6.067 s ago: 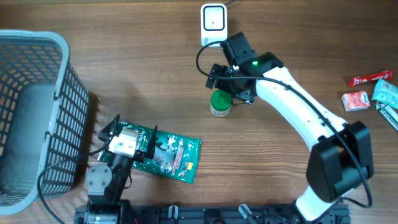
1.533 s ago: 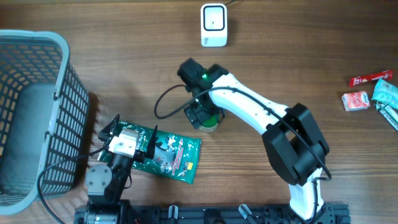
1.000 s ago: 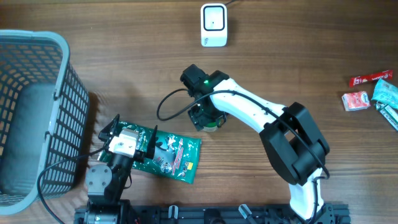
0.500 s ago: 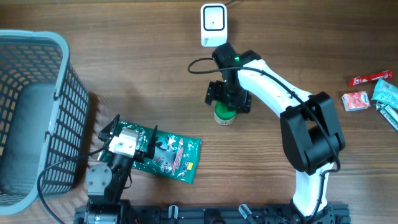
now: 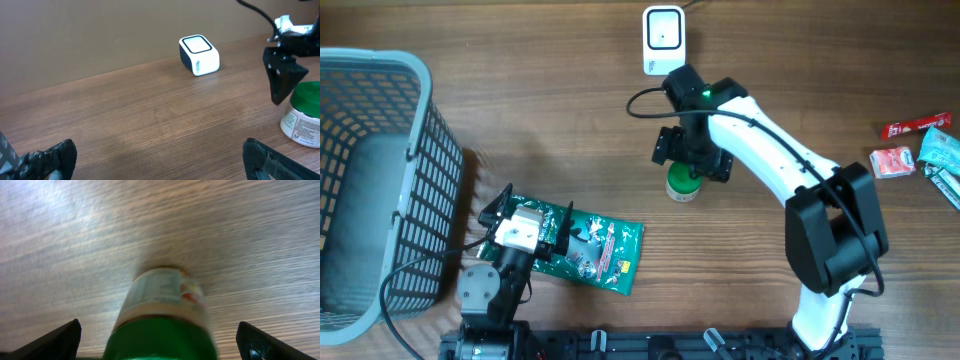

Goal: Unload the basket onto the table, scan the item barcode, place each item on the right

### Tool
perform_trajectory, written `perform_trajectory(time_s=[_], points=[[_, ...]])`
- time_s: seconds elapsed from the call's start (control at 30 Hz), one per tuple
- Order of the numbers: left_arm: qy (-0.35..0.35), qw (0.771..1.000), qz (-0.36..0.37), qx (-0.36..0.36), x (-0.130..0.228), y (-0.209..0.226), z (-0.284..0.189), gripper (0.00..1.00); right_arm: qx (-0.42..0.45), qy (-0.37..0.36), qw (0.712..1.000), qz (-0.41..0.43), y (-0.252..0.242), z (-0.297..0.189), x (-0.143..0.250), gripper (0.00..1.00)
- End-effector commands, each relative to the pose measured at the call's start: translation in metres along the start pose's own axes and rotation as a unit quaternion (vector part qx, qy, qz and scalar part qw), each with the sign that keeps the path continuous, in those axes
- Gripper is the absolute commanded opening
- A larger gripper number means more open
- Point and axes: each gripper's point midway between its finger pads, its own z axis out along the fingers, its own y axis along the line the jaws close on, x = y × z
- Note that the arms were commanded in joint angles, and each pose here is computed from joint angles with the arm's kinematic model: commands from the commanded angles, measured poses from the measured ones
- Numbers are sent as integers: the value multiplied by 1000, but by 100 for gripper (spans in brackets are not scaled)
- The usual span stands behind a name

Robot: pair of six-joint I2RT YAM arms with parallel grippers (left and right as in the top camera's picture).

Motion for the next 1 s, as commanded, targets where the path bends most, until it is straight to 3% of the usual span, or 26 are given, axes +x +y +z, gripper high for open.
perform_trajectory(time_s=[0.0,0.2,0.6,0.8,0.97], points=[[-1,1000,-3,8,1,-3,0,100,11,-5,1000,-25,8,4,19,99],[-1,1000,-3,8,1,-3,0,100,45,-11,999,8,-8,25,27,98],[-1,1000,-3,8,1,-3,0,100,26,12,999,36,2,46,28,90],[-1,1000,-3,8,0,-3,0,100,18,62,996,54,-1,62,35,76],[-1,1000,-3,8,1,-3,0,100,-19,138,989,45,4,47,51,66]])
